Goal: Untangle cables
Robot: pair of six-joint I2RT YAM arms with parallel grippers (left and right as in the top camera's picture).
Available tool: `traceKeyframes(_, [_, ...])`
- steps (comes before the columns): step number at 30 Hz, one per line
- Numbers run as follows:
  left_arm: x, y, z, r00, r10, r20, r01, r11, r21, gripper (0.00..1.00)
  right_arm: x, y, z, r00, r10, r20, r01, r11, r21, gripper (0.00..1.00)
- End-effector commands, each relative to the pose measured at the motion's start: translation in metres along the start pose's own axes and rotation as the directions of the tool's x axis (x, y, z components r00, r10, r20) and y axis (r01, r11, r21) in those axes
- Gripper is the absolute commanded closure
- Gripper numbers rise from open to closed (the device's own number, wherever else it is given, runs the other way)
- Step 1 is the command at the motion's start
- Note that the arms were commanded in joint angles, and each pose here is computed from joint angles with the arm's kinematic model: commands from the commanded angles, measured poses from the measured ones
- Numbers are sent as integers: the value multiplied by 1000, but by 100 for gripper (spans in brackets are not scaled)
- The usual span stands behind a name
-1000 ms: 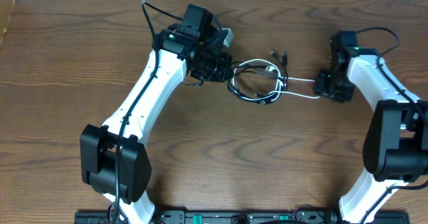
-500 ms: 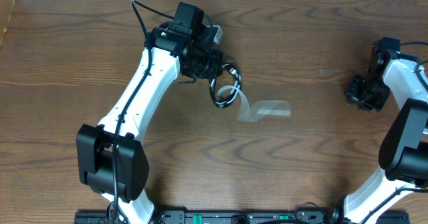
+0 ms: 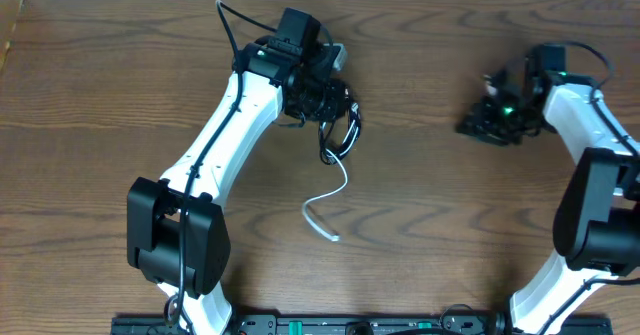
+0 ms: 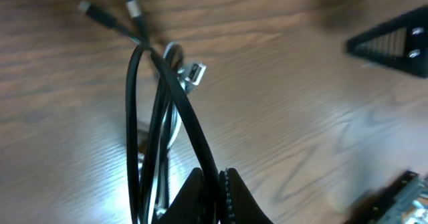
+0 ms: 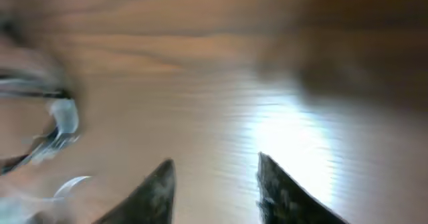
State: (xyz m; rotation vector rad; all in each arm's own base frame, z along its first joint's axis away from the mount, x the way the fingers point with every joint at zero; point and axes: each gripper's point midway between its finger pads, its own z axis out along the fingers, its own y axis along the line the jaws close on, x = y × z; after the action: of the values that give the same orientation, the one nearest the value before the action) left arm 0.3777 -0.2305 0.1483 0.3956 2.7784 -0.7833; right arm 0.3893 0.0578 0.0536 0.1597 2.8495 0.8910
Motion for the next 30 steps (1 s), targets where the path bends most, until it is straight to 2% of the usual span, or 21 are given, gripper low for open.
traceKeyframes(1, [-4, -21, -2, 1000, 3, -1, -3, 993, 121, 93, 2, 76, -9, 979, -197, 54, 204, 919, -339, 56])
traceKeyframes(5, [-11, -38, -10, 999, 28, 28, -33, 978, 204, 92, 4, 108, -9, 963, -255, 86, 266, 854, -447, 50])
traceKeyframes(9, [-20, -49, -17, 997, 38, 63, -53, 968, 247, 93, 13, 130, -4, 951, -298, 77, 296, 816, -496, 46])
traceKeyframes(14, [-29, -46, -17, 993, -94, 70, 76, 971, 225, 92, 20, 145, 8, 931, -357, 75, 346, 800, -491, 42])
traceKeyframes(17, [-25, -38, -9, 993, -99, 71, 88, 985, 148, 93, 15, 141, 10, 935, -346, 76, 341, 819, -461, 42])
traceKeyframes(22, [-16, -15, 5, 993, -74, 90, 82, 993, -89, 92, 0, 105, 10, 973, -224, 55, 230, 915, -332, 42])
traceKeyframes(27, [-16, 10, 4, 991, -20, 134, 64, 941, -332, 92, -6, 59, 6, 991, -129, 40, 134, 976, -170, 43])
traceKeyframes(30, [-12, 5, 7, 991, 18, 131, 33, 925, -378, 92, -13, 39, -5, 995, -80, 64, 88, 985, -150, 43])
